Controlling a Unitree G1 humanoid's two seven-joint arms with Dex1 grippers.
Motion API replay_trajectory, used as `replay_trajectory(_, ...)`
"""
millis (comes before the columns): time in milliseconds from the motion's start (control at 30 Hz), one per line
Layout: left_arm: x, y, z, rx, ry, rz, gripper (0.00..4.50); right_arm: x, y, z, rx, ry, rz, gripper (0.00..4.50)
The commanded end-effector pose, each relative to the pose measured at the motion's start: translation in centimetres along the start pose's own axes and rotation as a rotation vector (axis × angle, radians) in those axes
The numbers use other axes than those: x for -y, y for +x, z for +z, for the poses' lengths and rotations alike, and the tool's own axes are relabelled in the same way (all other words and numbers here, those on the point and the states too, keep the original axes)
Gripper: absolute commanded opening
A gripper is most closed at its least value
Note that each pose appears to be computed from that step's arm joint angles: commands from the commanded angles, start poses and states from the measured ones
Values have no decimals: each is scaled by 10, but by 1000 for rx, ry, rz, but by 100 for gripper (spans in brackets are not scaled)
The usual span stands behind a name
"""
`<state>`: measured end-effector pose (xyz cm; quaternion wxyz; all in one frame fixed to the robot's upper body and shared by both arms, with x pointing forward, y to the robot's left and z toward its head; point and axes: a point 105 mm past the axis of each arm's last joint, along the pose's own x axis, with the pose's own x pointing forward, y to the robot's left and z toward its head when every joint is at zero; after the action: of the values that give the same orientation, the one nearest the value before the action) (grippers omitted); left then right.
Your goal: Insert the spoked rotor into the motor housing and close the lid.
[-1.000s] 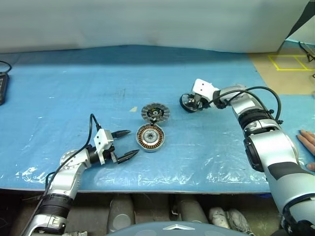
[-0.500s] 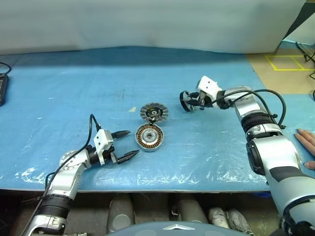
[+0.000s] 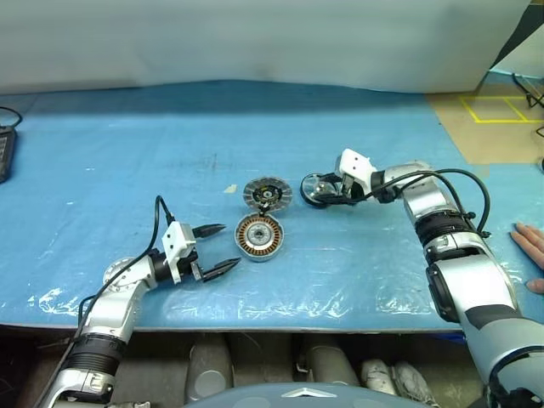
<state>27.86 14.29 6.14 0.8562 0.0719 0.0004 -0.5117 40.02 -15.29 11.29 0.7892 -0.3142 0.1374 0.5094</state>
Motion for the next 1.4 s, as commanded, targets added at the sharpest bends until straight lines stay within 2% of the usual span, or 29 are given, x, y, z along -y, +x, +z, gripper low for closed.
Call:
replay_trajectory(33,-1,-3,4,12,22,3,450,3,-2,9,25,-21,-12,390)
replay_trajectory(400,0,-4,4,10,21,4,450,2,-3,1,-20,-14,-8,390)
replay_trajectory(500,0,-4,4,10,23,4,450,-2,-3,-6,-51,0,7,329)
replay_trajectory(667,1,-4,3,9,23,5,450,-2,-2,-14,-88,-8,-9,162)
replay_trajectory(733,1,-4,3,8,22,6,450,-1,-3,-13,-78,-12,-18,128)
replay_trajectory(933,0,-4,3,10,22,7,450,6,-16,1,29,24,-53,128)
replay_trajectory(1100,0,-5,3,11,21,5,450,0,-34,1,117,70,-45,128)
replay_trajectory(1300,1,-4,4,19,13,-10,450,-26,-50,9,212,108,60,128)
replay_trajectory(1400,2,-3,4,22,8,-18,450,-46,-53,19,268,151,165,128)
